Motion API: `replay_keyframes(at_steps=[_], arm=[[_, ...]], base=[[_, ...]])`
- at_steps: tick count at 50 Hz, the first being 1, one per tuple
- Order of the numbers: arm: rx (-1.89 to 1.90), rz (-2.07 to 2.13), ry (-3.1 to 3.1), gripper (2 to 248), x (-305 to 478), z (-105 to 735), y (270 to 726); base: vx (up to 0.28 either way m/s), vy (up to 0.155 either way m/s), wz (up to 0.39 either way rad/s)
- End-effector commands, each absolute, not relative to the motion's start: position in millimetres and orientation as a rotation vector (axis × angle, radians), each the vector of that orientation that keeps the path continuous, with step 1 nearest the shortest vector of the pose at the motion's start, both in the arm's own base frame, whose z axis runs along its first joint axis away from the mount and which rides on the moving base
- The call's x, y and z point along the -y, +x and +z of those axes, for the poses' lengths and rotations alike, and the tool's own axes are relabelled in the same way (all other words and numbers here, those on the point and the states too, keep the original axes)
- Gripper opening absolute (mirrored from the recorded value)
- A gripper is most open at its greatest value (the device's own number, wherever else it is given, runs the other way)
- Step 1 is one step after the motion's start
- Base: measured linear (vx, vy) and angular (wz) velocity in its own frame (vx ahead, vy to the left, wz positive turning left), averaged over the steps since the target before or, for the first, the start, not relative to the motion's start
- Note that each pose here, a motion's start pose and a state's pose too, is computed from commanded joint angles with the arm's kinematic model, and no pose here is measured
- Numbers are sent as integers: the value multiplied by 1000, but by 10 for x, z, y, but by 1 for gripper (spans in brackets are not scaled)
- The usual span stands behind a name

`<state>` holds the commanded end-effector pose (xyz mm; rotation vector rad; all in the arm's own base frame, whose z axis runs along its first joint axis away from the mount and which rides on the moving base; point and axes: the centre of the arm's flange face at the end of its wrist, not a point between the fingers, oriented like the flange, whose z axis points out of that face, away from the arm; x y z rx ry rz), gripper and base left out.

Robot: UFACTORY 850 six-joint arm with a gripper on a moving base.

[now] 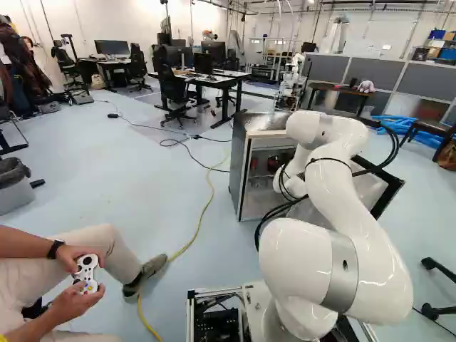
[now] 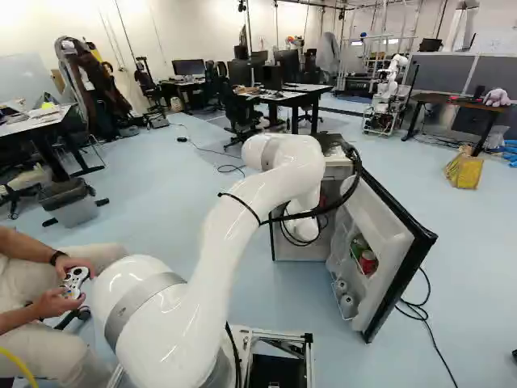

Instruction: Grab a drink from the fridge

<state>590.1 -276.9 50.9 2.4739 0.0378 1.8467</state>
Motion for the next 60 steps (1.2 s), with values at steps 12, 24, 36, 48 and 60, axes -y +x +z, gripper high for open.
replay_keyframes(at_steps=[12, 24, 36, 48, 60], arm=[[-13, 1820, 2499, 90, 2725, 742, 5674], [11, 1796, 2519, 90, 2678, 968, 5443], [35, 1775, 2534, 90, 2628, 1186, 5209], [58, 1757, 2545, 90, 2575, 1398, 4972], [82, 1741, 2551, 90, 2519, 1604, 4734]], base=[[0, 0, 0], [0, 0, 0], [0, 0, 0], [0, 0, 0], [0, 0, 0]])
